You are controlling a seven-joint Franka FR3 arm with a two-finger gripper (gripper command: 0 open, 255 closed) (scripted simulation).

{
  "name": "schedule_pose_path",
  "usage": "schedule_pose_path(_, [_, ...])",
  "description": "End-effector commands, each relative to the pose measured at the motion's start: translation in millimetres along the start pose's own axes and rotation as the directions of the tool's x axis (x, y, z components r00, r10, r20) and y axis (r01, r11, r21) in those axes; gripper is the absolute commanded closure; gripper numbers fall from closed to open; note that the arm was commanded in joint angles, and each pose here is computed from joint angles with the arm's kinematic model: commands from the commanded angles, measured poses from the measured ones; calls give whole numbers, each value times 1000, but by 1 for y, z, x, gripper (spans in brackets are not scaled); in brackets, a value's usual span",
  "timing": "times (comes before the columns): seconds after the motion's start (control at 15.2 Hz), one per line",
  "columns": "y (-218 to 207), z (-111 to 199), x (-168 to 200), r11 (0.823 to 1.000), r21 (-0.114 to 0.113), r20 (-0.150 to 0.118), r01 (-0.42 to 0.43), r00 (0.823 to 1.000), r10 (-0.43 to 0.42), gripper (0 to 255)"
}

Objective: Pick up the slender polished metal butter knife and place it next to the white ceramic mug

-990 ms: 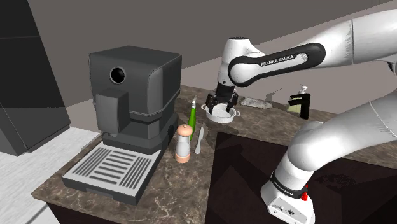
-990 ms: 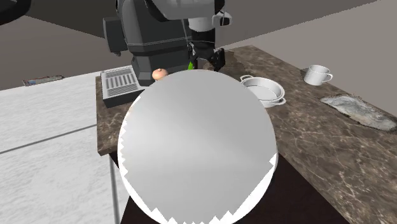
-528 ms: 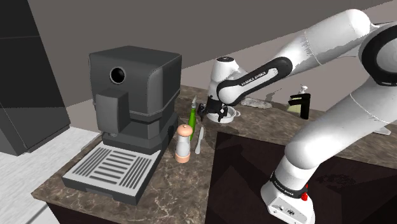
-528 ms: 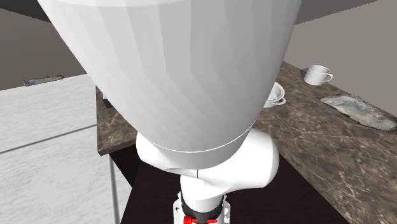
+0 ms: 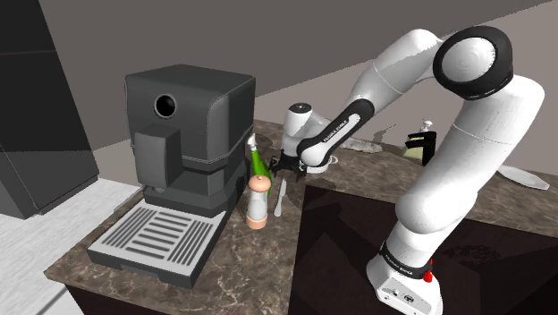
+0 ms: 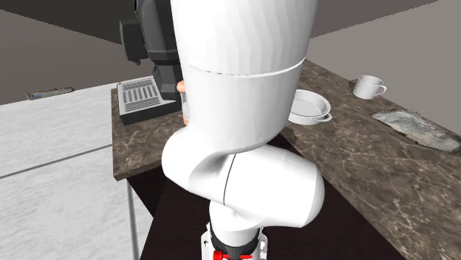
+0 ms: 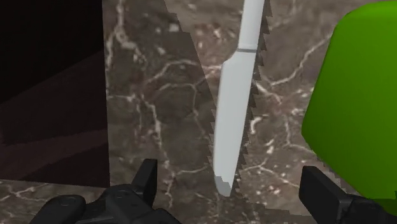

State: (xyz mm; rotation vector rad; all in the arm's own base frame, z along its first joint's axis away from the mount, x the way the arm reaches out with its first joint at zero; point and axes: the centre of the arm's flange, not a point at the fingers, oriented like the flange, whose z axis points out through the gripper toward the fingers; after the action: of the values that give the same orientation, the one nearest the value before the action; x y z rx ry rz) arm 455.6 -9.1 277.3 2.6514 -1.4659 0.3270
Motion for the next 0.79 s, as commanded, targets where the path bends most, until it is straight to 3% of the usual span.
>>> schedule_pose_path(0.0, [-3,11,2,1000,1,-4,-13,1000,13,0])
schedule_pose_path(0.4, [-3,41,2,1000,1,-4,-13,1000,13,0])
schedule_pose_path(0.73, [-3,41,2,1000,1,-4,-13,1000,13,0])
